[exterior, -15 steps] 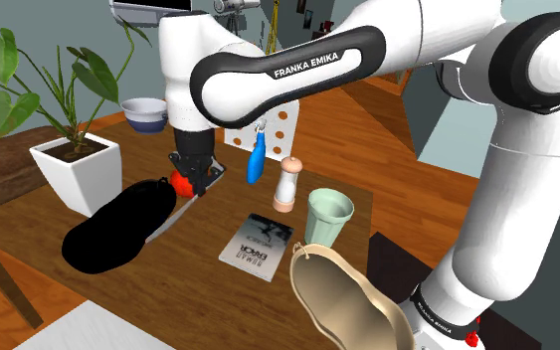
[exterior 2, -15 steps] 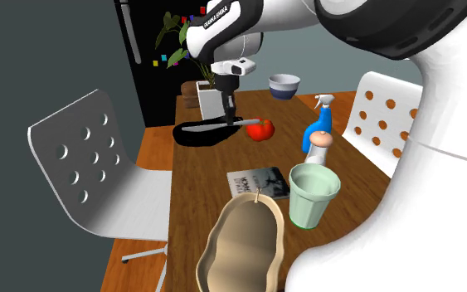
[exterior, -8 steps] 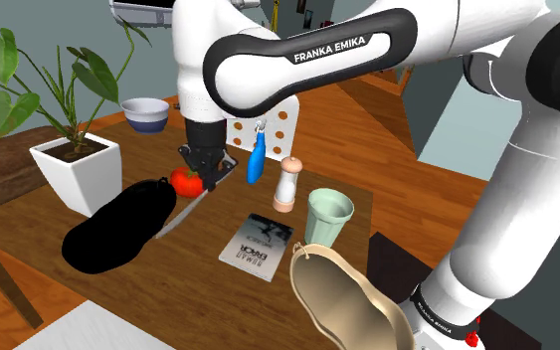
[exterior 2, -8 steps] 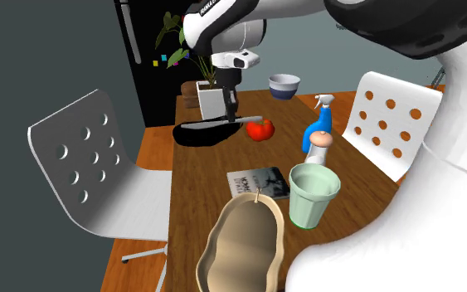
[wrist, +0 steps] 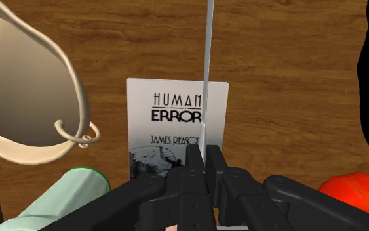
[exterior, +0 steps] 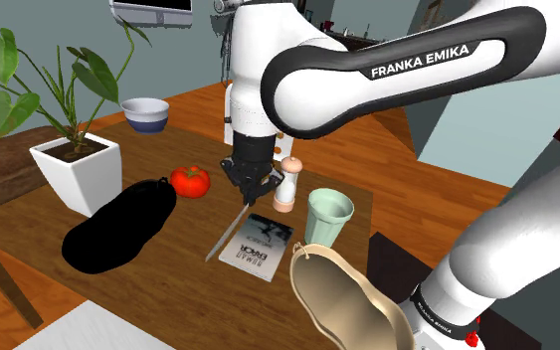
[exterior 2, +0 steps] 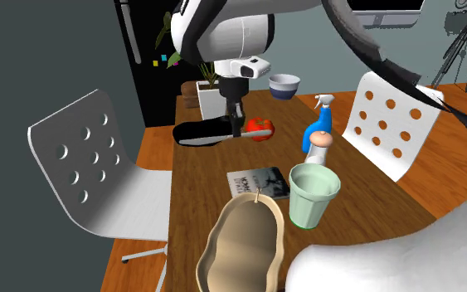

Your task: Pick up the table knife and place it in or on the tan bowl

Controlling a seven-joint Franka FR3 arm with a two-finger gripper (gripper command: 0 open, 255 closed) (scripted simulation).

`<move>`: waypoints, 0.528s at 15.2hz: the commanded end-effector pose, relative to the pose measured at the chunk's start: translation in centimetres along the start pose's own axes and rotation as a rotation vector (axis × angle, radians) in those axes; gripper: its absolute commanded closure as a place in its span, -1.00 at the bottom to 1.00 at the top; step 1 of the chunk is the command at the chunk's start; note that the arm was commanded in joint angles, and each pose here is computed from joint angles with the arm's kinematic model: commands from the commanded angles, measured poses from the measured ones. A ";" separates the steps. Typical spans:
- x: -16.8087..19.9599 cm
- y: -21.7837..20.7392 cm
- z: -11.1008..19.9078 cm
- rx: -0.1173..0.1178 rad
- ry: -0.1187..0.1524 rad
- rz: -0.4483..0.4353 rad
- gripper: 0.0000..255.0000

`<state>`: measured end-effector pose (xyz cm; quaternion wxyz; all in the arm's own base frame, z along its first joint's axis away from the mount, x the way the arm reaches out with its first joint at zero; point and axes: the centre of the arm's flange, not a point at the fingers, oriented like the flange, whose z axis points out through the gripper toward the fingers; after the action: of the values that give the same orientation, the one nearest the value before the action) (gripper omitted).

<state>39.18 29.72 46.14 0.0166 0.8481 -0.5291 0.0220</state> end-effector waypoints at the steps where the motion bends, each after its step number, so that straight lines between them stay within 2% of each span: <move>1: 0.3 2.9 -0.2 0.002 -0.003 0.002 1.00; 8: 0.3 12.1 -0.8 0.002 -0.003 0.002 1.00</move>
<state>29.75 24.57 46.57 0.0158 0.8477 -0.5298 0.0221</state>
